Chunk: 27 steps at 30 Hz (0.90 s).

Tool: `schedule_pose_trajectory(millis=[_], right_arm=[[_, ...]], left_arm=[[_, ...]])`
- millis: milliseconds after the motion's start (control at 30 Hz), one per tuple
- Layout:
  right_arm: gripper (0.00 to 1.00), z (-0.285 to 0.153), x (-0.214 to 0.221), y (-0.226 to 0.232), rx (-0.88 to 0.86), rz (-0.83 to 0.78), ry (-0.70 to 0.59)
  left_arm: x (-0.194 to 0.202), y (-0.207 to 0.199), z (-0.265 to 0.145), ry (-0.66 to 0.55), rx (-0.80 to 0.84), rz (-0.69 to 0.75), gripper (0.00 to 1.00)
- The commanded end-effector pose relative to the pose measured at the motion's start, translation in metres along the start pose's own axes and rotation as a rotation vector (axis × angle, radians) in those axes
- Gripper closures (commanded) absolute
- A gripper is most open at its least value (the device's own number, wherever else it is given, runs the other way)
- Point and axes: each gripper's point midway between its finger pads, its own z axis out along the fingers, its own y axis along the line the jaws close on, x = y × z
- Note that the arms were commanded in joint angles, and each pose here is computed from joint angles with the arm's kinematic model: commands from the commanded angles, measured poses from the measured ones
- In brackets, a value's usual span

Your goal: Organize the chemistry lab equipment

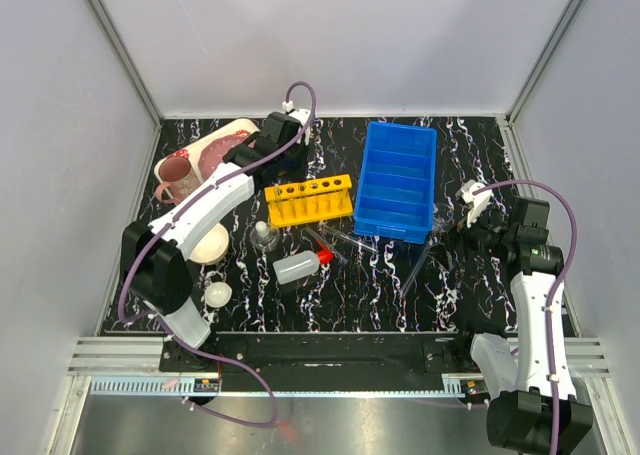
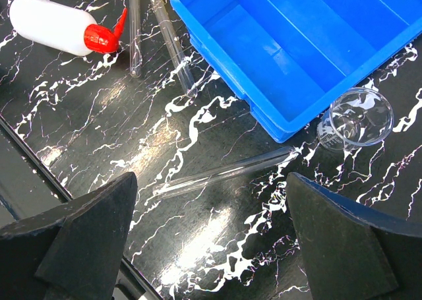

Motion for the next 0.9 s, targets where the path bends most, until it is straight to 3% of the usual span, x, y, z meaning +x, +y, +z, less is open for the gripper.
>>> schedule_pose_trajectory(millis=[0,200,633,733,767,867], right_arm=[[0.00,0.000,-0.006,0.002,-0.016,-0.015,-0.031],[0.00,0.000,-0.006,0.001,-0.016,-0.010,-0.030],[0.00,-0.007,-0.007,0.003,-0.005,-0.080,-0.019],[0.00,-0.014,-0.012,0.001,0.015,-0.086,0.004],[0.00,-0.013,-0.013,-0.001,0.019,-0.062,0.012],[0.00,-0.014,-0.013,0.006,-0.048,-0.067,0.047]], left_arm=[[0.003,-0.004,0.010,-0.021,0.038,0.007,0.80],[0.013,-0.004,0.015,-0.013,0.047,0.010,0.76],[-0.020,-0.008,-0.026,-0.121,0.067,0.001,0.46],[-0.035,-0.007,-0.056,-0.186,0.070,-0.001,0.36],[-0.038,-0.005,-0.063,-0.205,0.061,-0.003,0.27],[-0.047,0.008,-0.094,-0.293,0.019,-0.022,0.14]])
